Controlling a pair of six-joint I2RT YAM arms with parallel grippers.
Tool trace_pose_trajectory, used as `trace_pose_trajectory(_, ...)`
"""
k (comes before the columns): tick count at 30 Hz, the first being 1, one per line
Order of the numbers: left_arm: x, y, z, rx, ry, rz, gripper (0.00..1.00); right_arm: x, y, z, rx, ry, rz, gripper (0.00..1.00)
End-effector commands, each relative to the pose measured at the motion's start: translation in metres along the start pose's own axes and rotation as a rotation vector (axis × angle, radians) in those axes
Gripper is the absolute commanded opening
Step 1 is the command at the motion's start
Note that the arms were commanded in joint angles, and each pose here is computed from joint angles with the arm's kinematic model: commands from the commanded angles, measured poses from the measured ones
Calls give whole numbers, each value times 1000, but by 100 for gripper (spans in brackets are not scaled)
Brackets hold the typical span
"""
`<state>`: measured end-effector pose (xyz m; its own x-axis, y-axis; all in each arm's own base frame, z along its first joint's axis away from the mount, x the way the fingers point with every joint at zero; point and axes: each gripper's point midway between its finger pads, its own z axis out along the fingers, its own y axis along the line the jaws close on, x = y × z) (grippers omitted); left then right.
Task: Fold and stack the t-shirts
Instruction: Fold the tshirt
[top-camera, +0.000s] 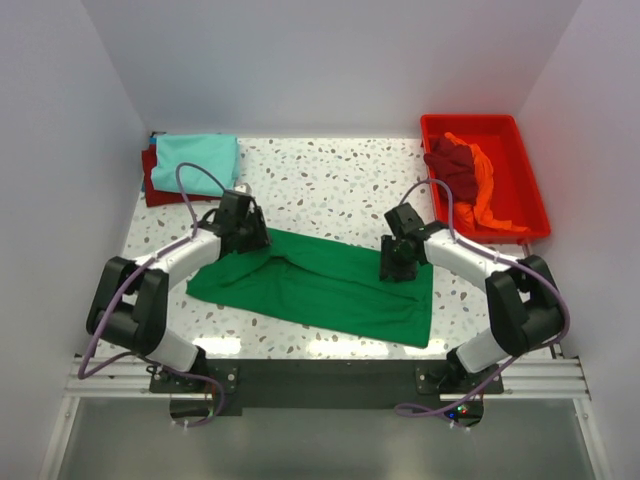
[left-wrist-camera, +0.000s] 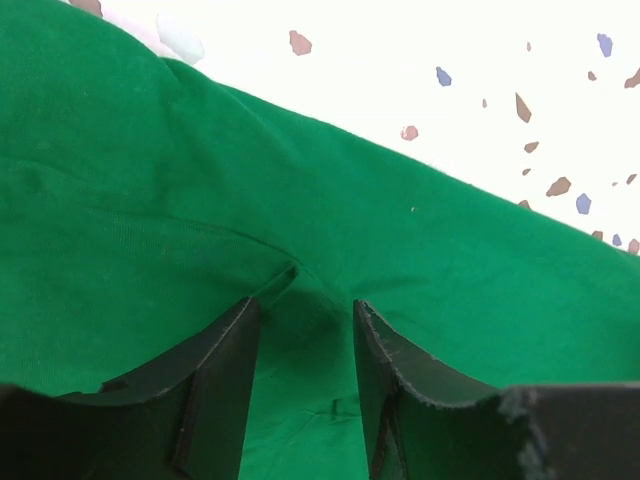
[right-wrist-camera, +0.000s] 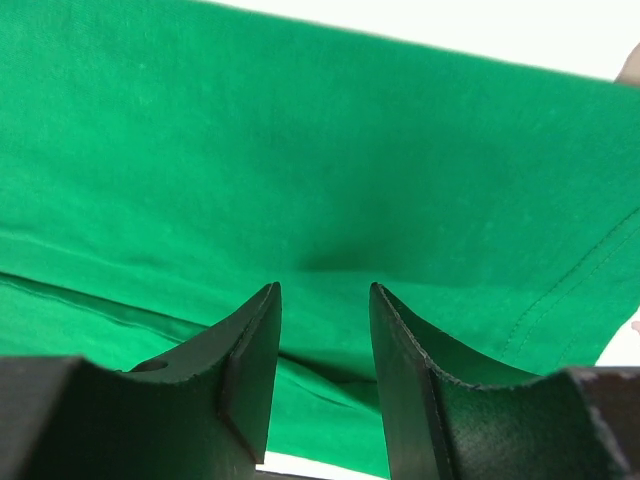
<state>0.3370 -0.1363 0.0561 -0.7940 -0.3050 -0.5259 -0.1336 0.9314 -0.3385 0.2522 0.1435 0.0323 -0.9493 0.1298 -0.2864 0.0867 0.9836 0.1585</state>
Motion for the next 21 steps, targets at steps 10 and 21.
trace_pose_trajectory(10, -12, -12, -6, -26, -60, 49, 3, 3, 3, 8, -18, 6, 11, 44)
trace_pose_trajectory(21, 1, -2, -37, -116, -129, -8, 0, 8, 0, 16, -6, 24, 10, 44)
